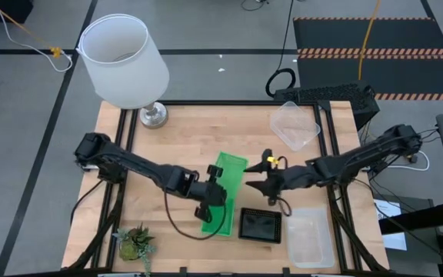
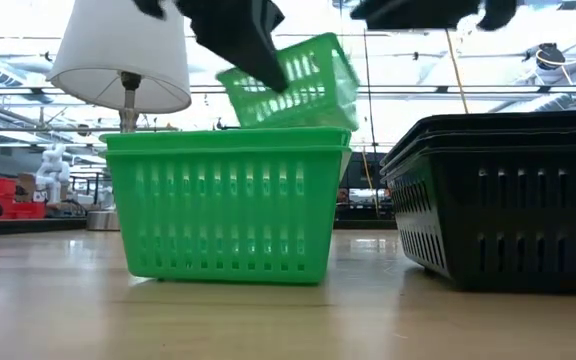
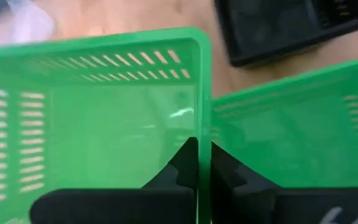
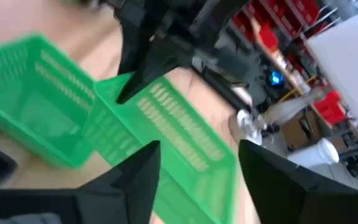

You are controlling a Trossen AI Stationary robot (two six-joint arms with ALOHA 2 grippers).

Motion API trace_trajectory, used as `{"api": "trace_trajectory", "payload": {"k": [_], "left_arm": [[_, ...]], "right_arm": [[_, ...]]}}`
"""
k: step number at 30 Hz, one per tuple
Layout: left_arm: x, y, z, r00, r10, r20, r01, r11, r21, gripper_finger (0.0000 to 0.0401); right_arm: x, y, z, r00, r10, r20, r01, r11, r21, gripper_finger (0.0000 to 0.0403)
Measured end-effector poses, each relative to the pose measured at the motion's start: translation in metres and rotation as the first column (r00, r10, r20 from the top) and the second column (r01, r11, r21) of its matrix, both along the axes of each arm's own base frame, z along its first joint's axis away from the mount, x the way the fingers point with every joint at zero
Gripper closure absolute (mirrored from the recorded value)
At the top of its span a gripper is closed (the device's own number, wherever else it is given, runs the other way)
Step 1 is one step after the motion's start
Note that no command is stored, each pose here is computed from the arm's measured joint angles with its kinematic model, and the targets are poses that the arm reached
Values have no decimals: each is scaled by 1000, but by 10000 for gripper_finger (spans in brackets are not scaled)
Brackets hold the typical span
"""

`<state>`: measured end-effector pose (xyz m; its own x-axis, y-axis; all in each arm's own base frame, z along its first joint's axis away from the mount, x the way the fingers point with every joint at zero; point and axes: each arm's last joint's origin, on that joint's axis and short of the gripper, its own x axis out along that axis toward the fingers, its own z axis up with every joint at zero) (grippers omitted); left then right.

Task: Stack baskets by color
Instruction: Stack the top green bin on top of the bottom stacked green bins

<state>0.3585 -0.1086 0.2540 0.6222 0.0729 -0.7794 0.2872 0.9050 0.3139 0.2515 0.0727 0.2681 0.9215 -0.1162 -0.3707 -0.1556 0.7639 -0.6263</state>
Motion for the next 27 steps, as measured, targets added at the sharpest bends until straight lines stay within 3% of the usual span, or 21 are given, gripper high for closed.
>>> {"api": "trace_trajectory", "payload": {"k": [5, 10, 14, 21, 27], "left_arm": [[-6, -30, 16, 996, 56, 68, -46, 990, -131, 394], [-21, -73, 30, 993, 37, 110, -10, 973, -231, 391], [-38, -101, 30, 987, 99, 124, -62, 961, -271, 394], [-47, -142, 7, 984, 143, 106, -96, 928, -360, 390], [-39, -155, -20, 986, 140, 88, -101, 932, -347, 394]], "right_arm": [[-23, 7, 23, 996, 11, 93, -18, 998, 66, 165], [-53, 6, 37, 981, -150, 122, 136, 983, 120, 167], [-72, 6, 41, 965, -227, 127, 209, 968, 140, 174], [-85, 10, 45, 966, -216, 143, 190, 966, 175, 176], [-86, 13, 45, 968, -210, 141, 181, 964, 194, 177]]}}
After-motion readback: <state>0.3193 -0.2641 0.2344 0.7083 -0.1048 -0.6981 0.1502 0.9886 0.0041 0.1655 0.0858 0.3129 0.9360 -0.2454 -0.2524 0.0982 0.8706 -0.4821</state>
